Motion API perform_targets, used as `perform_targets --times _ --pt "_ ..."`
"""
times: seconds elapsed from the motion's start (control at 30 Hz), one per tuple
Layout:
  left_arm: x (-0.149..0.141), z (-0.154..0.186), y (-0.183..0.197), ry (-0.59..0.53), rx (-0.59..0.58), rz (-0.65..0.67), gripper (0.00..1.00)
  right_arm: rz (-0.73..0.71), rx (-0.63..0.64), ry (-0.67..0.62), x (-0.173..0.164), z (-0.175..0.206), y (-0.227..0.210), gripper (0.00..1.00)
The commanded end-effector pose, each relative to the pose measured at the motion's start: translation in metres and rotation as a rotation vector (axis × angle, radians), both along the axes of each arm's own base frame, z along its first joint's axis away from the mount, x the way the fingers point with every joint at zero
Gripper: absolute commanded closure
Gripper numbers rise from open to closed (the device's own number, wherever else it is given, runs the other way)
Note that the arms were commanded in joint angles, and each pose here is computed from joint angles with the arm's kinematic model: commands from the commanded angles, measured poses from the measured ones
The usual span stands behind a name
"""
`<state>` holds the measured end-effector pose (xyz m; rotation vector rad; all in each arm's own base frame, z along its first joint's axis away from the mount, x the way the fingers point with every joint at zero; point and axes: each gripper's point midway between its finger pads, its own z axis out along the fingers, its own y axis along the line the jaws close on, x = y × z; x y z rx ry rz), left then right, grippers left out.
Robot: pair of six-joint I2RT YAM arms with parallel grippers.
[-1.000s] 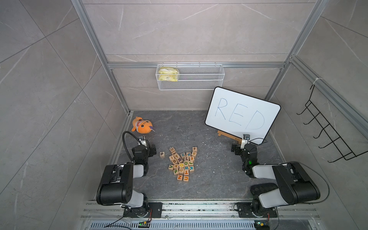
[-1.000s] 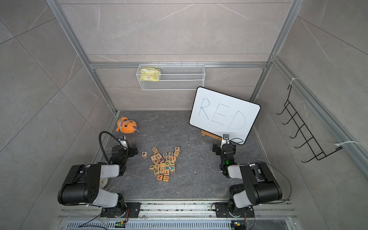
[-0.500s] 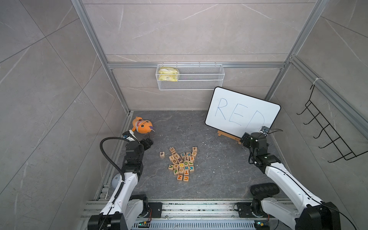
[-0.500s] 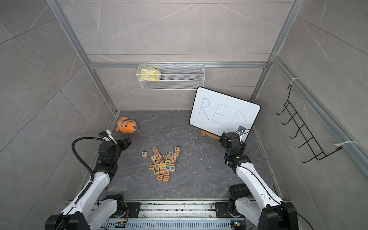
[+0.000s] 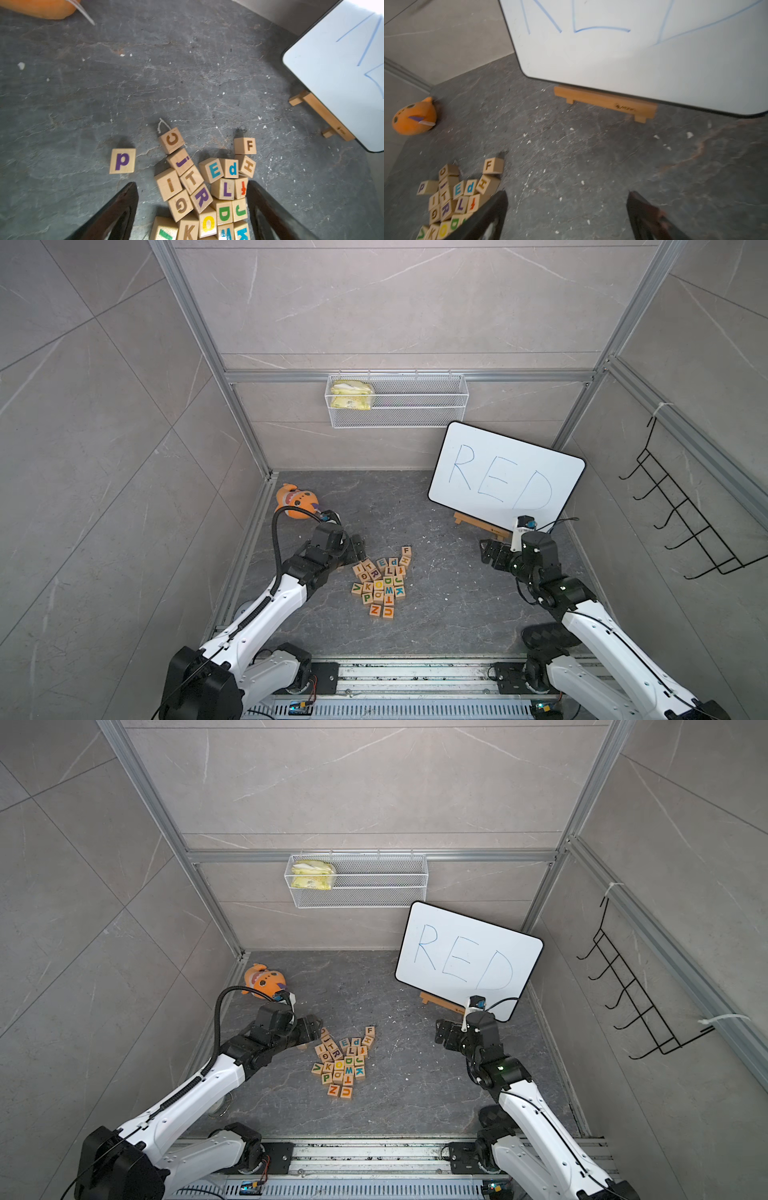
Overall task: Assemble the uppercase word "red" with letter blocks
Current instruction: Pick up the letter block from the center of the board.
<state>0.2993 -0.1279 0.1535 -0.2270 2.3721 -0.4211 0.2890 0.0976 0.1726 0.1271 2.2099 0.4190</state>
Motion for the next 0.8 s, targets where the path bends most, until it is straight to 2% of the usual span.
perform_targets --times 0.0,0.23,0.47,0.6,0.7,0.77 --pt "-0.012 -0.006 0.022 0.05 0.063 0.081 0.16 0.118 0.02 0.058 -0.015 -0.007 0.03 0.13" --pt "-0.021 -0.009 0.052 0.02 0.123 0.209 0.15 0.246 -0.022 0.093 -0.035 -0.03 0.085 0.33" --pt "-0.031 -0.017 0.06 0.028 0.078 0.288 0.15 0.399 -0.173 0.07 -0.055 -0.048 0.17 0.6" --pt "-0.04 -0.025 0.068 0.025 0.063 0.331 0.15 0.52 -0.228 0.072 -0.077 -0.064 0.222 0.64" --pt "-0.044 -0.028 0.069 0.025 0.055 0.333 0.15 0.578 -0.287 0.078 -0.091 -0.07 0.24 0.64" --pt "-0.047 -0.029 0.072 0.034 0.062 0.339 0.15 0.594 -0.268 0.092 -0.094 -0.072 0.248 0.63"
